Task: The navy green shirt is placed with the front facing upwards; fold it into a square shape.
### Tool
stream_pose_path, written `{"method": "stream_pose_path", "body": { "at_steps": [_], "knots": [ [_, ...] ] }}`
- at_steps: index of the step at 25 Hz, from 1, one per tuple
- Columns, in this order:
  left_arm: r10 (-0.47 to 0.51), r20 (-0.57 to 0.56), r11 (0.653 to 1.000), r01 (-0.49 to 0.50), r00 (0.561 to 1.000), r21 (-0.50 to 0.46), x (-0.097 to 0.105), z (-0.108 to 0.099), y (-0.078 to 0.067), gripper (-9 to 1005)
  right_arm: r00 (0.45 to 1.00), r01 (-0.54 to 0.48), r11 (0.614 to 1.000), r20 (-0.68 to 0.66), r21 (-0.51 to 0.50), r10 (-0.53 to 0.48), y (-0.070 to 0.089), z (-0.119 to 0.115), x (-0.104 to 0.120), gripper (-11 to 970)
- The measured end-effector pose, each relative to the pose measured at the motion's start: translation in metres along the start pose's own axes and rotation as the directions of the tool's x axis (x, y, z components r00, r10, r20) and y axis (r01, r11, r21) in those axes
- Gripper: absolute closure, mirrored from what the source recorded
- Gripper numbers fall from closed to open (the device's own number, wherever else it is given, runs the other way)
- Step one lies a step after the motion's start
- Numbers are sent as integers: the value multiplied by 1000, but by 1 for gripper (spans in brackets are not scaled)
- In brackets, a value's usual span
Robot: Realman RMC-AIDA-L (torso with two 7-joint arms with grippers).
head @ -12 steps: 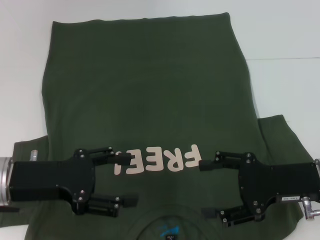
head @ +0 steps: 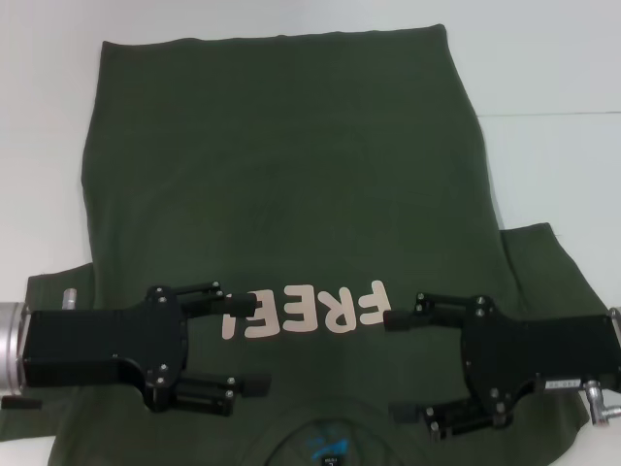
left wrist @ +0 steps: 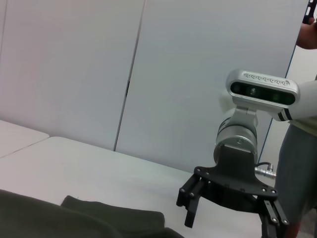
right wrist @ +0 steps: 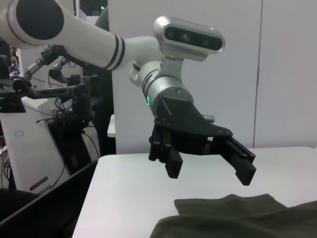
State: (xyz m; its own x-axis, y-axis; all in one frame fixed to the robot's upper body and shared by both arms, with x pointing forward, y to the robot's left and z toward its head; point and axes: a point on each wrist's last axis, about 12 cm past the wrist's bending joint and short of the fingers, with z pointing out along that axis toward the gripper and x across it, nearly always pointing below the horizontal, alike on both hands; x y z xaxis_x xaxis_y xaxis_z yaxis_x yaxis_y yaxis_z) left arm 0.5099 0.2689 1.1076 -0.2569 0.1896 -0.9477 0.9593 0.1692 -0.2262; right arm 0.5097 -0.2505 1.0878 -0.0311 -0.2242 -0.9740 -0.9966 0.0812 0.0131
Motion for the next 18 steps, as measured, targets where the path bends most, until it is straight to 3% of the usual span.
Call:
{"method": "stream_pose_path", "body": {
  "at_steps": [7,12,18],
  "knots": [
    [0,-4,1000,0,1000,-5,1,3,1,79,988,-153,986,9,68,153,-21,-1,-16,45],
    [-5,1,1000,5,1000,1,0,6,2,79,950,-293,942,-62,163,307,-47,-5,-36,47],
    [-4,8,1000,4,1000,3,-1,8,3,79,916,-311,924,-190,221,354,-59,-15,-58,46]
  ]
}}
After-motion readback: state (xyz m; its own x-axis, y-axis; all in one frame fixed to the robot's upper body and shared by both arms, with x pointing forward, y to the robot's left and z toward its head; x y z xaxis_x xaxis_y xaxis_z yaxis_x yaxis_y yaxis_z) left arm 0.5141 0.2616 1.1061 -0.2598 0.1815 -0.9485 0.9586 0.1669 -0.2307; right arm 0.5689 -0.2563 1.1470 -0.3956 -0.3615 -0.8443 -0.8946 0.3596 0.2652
